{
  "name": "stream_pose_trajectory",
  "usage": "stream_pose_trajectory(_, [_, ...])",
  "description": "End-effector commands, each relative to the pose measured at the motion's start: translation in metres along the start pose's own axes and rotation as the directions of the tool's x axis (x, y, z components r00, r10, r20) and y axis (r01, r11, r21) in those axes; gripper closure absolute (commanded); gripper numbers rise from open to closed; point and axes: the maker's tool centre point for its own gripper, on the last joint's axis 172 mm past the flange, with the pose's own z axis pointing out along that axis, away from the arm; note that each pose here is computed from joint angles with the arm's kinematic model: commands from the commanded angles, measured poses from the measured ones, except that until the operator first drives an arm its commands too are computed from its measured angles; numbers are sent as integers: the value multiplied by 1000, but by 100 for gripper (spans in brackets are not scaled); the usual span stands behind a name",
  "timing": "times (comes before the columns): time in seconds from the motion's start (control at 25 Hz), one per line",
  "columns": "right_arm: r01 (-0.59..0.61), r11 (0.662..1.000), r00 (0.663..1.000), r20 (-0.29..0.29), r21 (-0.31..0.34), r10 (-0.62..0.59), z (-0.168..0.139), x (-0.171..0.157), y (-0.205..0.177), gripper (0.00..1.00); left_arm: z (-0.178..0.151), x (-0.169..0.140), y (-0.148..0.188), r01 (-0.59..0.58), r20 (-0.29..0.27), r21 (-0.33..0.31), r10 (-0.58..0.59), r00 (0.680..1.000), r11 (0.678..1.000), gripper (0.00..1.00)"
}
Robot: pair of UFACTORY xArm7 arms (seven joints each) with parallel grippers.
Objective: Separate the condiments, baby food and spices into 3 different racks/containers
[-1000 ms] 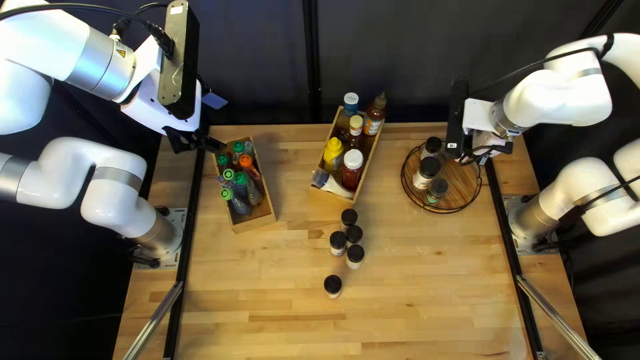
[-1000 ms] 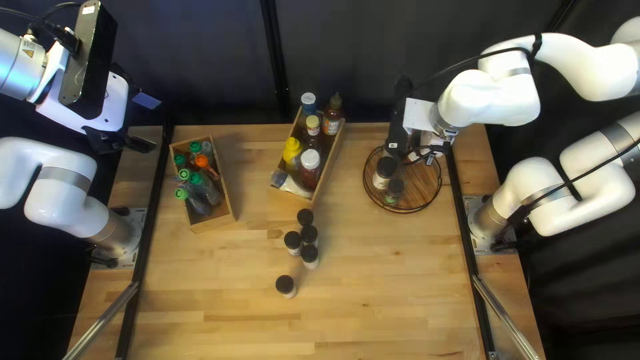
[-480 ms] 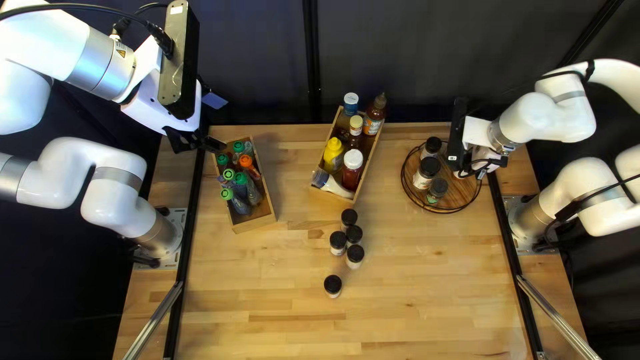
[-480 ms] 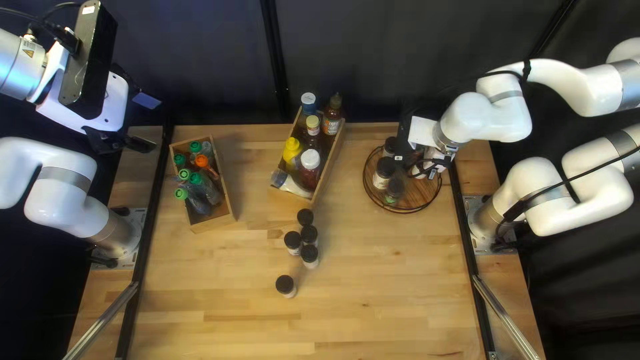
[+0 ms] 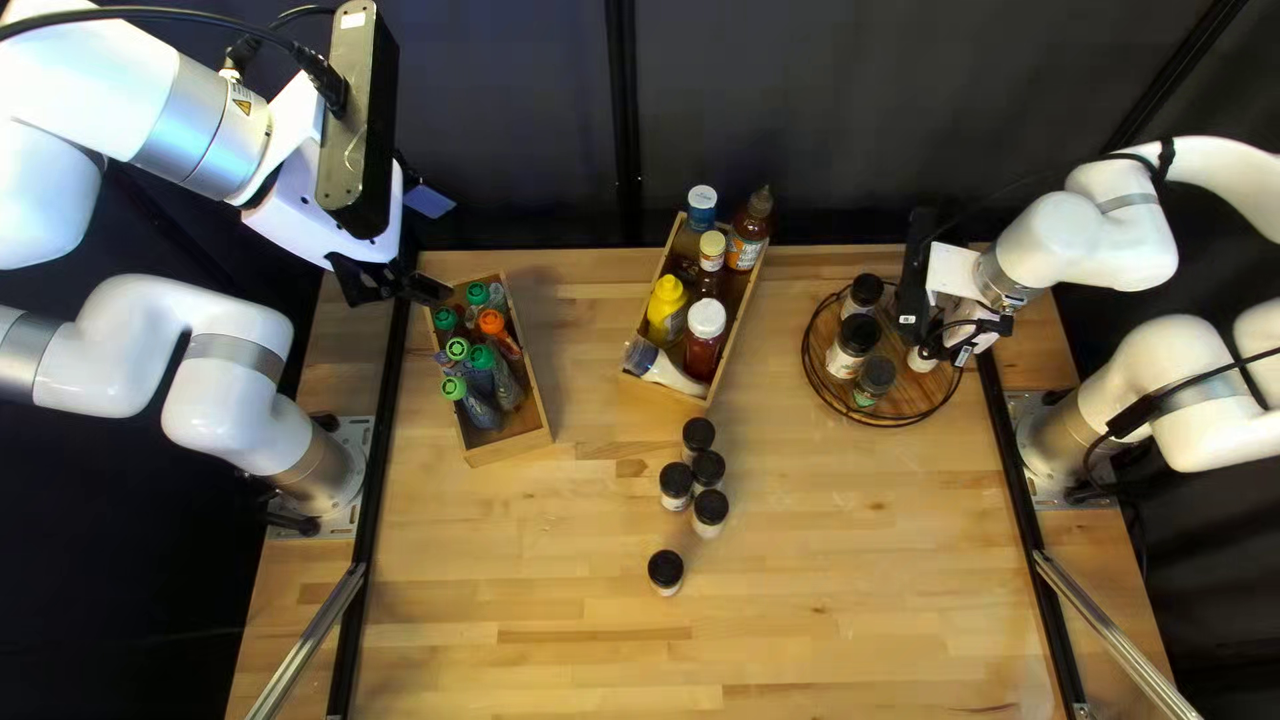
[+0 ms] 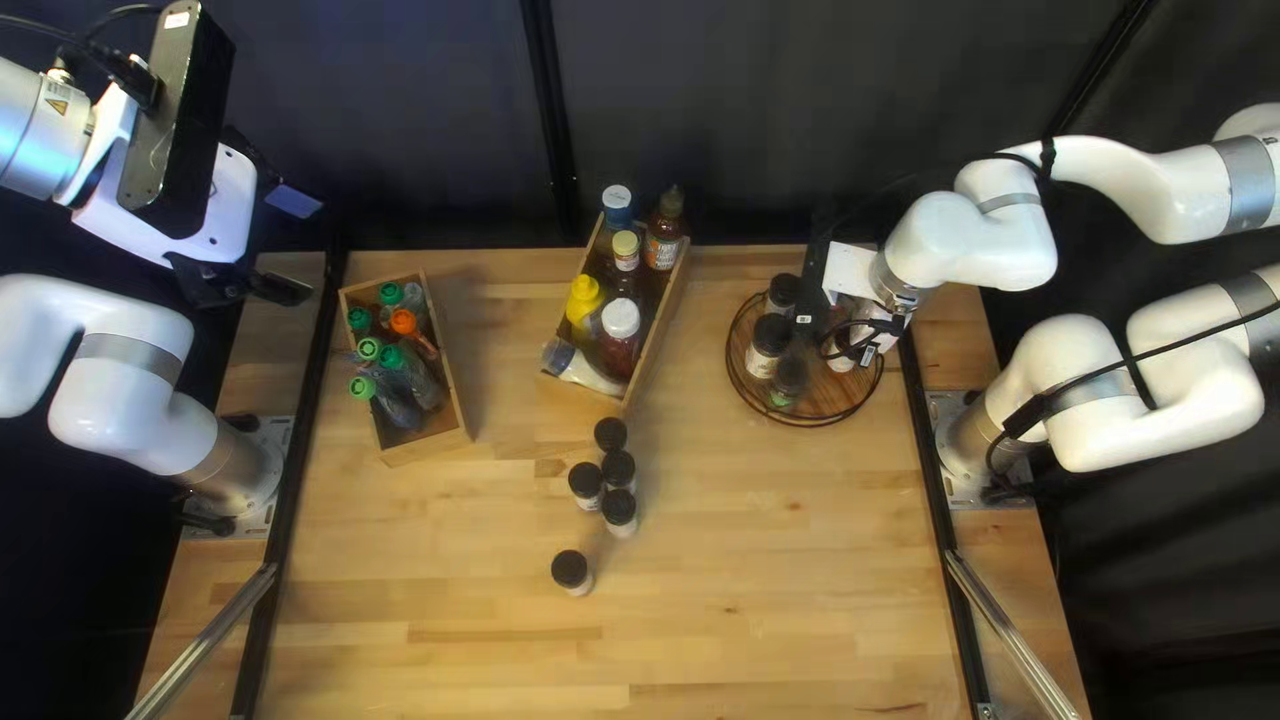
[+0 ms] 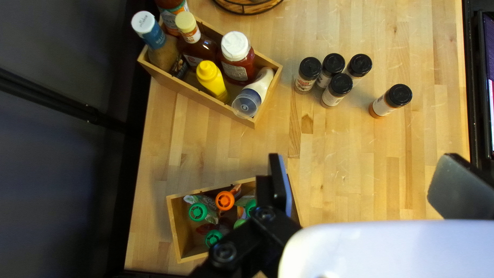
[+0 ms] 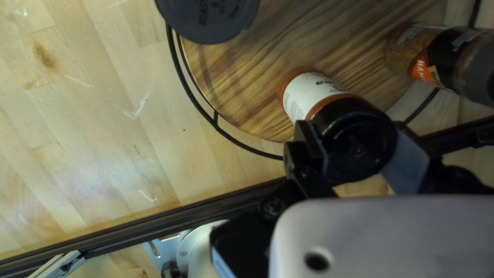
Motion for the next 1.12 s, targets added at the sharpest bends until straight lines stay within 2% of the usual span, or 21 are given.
stream_pose_trajectory(0.04, [4,1000,1000,-2,15,-4,1,1,-1,13,0,0,0,0,0,0,0,1000,1000,0])
stream_pose_trajectory(0.08, [7,1000,1000,-6,17,-7,-1,2,-3,0,0,0,0,0,0,0,0,1000,1000,0])
stream_pose_trajectory(0.44, [74,997,994,-75,-2,-74,-44,27,-29,0,0,0,0,0,0,0,0,1000,1000,0])
stream_pose_trajectory(0.64, [176,982,969,-166,-61,-184,-80,59,-76,0,0,0,0,0,0,0,0,1000,1000,0])
stream_pose_trajectory(0.72, [244,966,943,-209,-85,-257,-94,78,-106,0,0,0,0,0,0,0,0,1000,1000,0])
stream_pose_trajectory(0.84, [333,937,905,-244,-107,-349,-106,101,-145,0,0,0,0,0,0,0,0,1000,1000,0])
stream_pose_trajectory(0.92, [417,901,861,-263,-121,-435,-111,125,-187,0,0,0,0,0,0,0,0,1000,1000,0])
stream_pose_trajectory(1.04, [504,854,810,-276,-128,-518,-114,146,-227,0,0,0,0,0,0,0,0,1000,1000,0])
stream_pose_trajectory(1.12, [569,812,766,-277,-131,-581,-114,162,-259,0,0,0,0,0,0,0,0,1000,1000,0])
